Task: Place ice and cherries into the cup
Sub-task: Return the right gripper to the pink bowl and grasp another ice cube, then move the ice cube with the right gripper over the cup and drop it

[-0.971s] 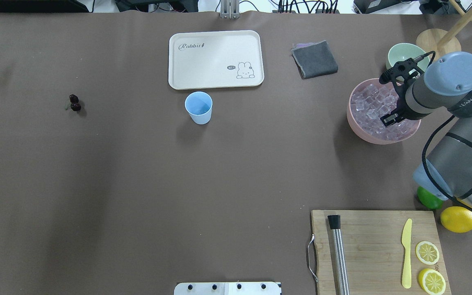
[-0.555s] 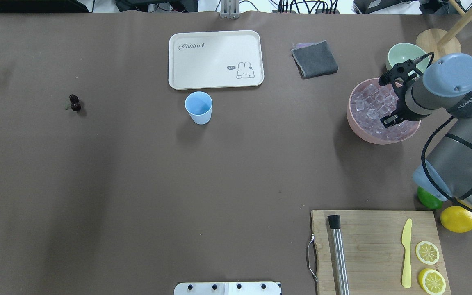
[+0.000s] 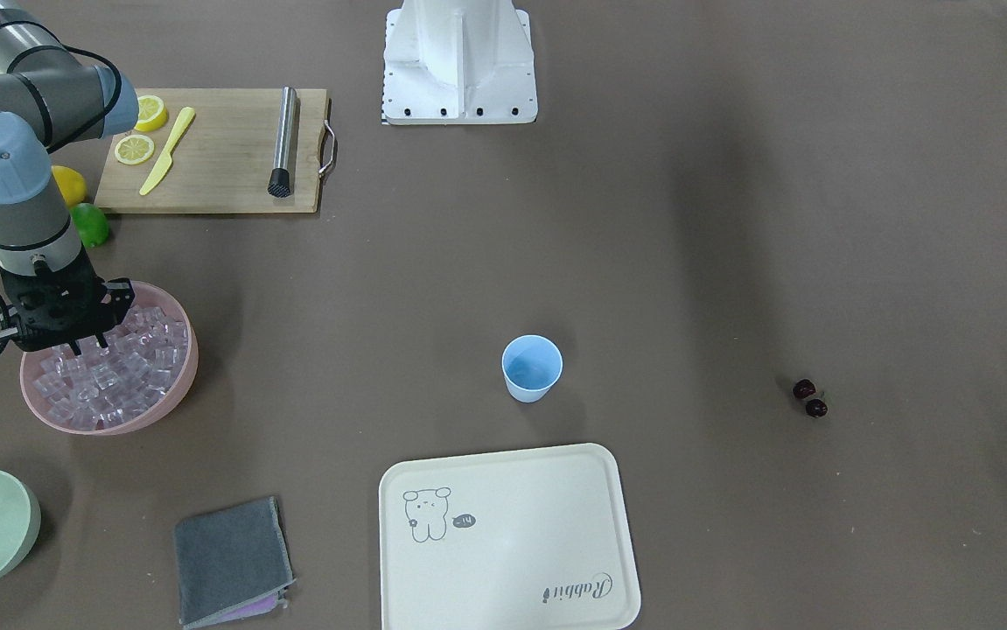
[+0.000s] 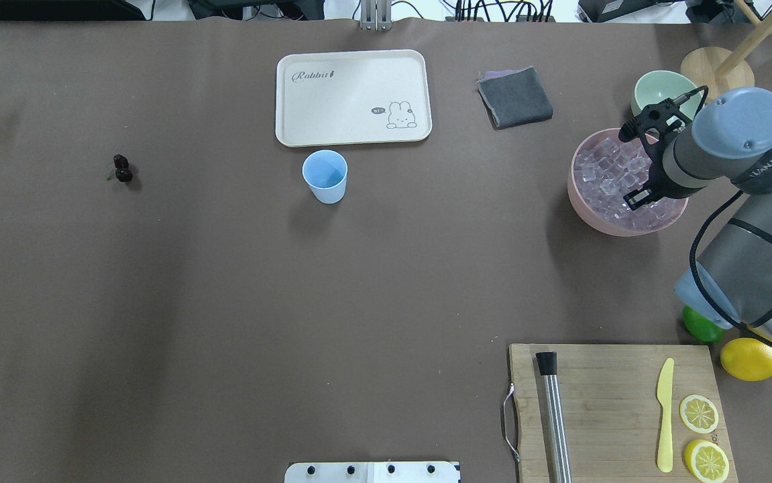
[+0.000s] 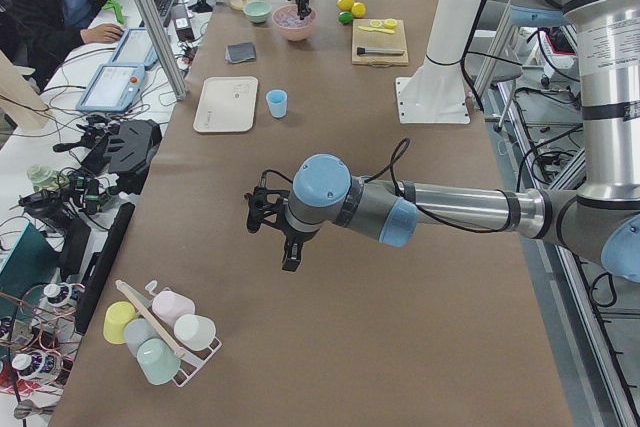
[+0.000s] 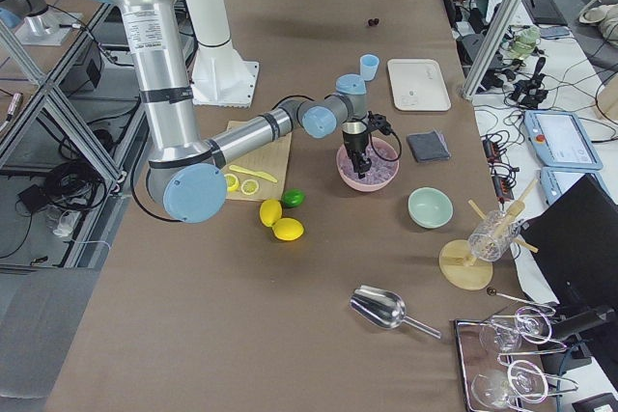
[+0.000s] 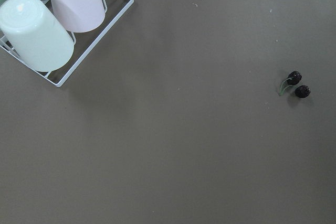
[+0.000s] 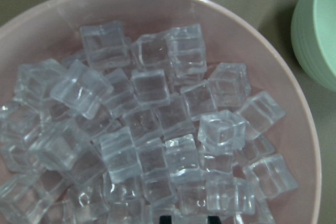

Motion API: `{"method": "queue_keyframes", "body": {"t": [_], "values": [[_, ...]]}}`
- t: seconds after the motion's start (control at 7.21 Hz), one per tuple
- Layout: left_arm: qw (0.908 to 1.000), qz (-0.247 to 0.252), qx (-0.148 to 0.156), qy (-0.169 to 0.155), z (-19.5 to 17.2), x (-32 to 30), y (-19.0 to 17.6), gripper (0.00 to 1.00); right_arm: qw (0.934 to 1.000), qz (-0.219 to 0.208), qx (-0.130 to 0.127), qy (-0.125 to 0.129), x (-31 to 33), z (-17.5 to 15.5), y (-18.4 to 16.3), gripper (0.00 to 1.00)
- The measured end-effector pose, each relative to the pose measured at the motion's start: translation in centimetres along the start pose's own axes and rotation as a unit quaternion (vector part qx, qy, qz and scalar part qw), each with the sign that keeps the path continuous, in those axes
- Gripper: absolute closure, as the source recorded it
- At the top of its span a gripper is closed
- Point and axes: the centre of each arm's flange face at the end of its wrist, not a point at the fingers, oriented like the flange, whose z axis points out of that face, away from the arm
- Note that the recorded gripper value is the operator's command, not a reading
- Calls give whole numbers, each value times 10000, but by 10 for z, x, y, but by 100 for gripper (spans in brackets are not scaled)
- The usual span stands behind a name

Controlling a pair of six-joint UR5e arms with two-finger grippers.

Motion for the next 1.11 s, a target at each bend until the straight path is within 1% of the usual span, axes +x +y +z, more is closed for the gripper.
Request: {"method": "queue_keyframes", "body": {"t": [0.42,0.55,0.69,0.83,0.97,1.11], "values": [[10000,-2,1,1,0,0,0,2,10000,-1,2,-28,4,-15,-7,77],[10000,-2,-1,1,0,0,0,2,9999,43,28,-134,-2,-33,-18,78],[10000,1,-2,2,0,0,0,2,9991,240,98,-342,-18,-60,-39,79],[10000,5,2,5,0,1,0,2,9957,667,206,-608,-50,-90,-67,79],[10000,5,3,6,0,1,0,2,9890,1133,312,-892,-102,-119,-96,79],[10000,5,3,6,0,1,0,2,9793,1616,410,-1148,-172,-148,-129,79]]}}
